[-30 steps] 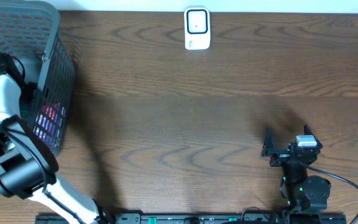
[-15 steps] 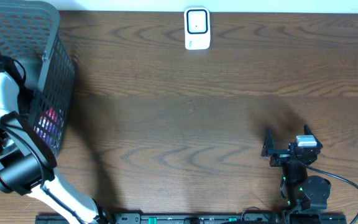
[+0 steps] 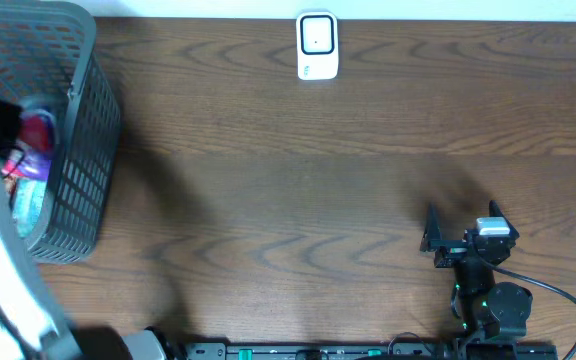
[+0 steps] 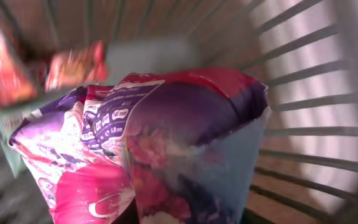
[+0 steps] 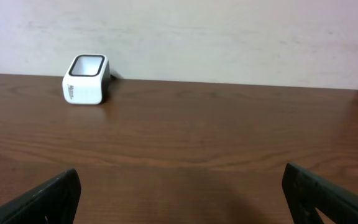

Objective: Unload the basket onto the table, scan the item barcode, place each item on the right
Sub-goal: 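Grasp the purple-red floral snack bag in the basket with the left gripper, then carry the floral bag to the table in front of the scanner and release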

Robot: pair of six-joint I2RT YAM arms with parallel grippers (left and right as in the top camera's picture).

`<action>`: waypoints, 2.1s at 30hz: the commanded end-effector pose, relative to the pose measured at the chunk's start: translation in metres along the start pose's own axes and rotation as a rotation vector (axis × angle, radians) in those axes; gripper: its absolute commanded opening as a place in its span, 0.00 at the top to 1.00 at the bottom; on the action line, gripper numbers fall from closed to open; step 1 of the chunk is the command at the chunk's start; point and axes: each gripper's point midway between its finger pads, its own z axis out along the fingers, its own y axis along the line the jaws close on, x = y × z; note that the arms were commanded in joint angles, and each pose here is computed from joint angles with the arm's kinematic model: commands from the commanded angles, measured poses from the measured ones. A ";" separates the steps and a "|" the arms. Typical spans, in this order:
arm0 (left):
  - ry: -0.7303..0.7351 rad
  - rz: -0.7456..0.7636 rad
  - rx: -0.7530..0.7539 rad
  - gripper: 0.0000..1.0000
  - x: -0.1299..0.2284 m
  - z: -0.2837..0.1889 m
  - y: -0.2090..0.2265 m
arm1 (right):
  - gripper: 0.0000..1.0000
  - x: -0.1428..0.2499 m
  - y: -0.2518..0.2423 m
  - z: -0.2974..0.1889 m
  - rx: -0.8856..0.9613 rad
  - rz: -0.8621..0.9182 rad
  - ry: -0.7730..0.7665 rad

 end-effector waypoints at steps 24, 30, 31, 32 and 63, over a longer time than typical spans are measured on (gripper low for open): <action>0.112 1.077 0.763 0.93 0.238 -0.154 -0.186 | 0.01 0.000 0.003 0.000 -0.013 -0.009 -0.001; 0.332 1.149 0.609 0.93 0.323 -0.099 -0.177 | 0.01 0.000 0.003 0.000 -0.013 -0.009 -0.001; 0.357 1.131 0.554 0.93 0.335 -0.085 -0.175 | 0.01 0.000 0.003 0.000 -0.013 -0.009 -0.001; 0.373 1.116 0.514 0.93 0.345 -0.075 -0.172 | 0.01 0.000 0.003 0.000 -0.012 -0.009 -0.001; 0.071 0.943 0.479 0.37 0.286 -0.099 -0.208 | 0.01 0.000 0.003 0.000 -0.013 -0.009 -0.001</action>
